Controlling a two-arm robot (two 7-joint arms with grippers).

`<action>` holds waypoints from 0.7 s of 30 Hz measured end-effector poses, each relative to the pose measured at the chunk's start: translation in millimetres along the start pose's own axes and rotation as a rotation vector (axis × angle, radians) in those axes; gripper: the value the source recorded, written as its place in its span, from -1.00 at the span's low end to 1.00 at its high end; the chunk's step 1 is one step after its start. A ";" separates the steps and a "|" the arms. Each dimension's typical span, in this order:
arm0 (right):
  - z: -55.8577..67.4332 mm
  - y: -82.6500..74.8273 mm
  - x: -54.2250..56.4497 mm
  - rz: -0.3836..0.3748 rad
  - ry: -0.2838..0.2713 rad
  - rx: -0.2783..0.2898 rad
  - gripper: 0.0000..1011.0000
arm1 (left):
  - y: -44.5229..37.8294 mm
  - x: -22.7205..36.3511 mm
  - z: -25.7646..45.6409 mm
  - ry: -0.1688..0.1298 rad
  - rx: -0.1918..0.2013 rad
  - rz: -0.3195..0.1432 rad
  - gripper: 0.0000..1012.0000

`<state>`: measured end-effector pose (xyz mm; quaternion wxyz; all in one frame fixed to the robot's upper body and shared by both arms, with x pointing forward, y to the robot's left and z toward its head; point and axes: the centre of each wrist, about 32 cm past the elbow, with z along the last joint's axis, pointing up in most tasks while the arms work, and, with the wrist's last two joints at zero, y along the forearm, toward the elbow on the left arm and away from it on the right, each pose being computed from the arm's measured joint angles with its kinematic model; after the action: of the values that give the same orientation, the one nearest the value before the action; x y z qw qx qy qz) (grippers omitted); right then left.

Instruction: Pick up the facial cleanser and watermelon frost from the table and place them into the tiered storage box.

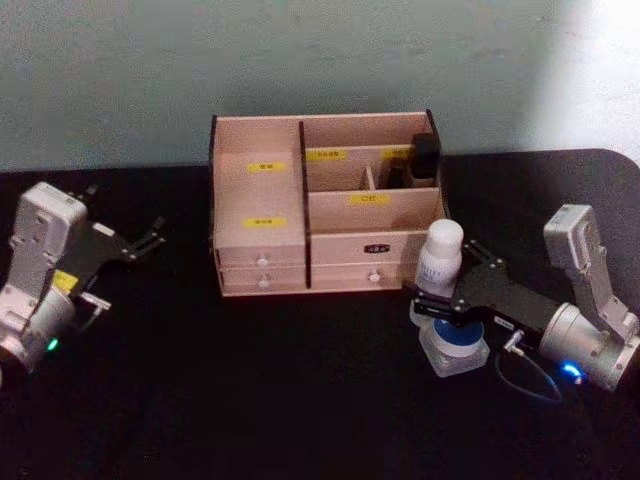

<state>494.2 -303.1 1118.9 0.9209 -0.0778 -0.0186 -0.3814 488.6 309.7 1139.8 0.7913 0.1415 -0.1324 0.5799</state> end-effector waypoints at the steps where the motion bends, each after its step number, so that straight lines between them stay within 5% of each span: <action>1: 0.0 -0.2 0.2 -0.001 0.002 0.000 0.98 | 0.0 0.0 0.0 0.000 0.000 0.000 0.98; 21: -1.5 -2.0 0.1 -0.007 0.018 0.003 0.98 | 0.0 0.0 0.0 0.000 0.000 0.000 0.98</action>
<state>492.9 -304.7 1117.7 0.9199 -0.0729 -0.0108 -0.3851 488.6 309.7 1139.8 0.7913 0.1415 -0.1324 0.5800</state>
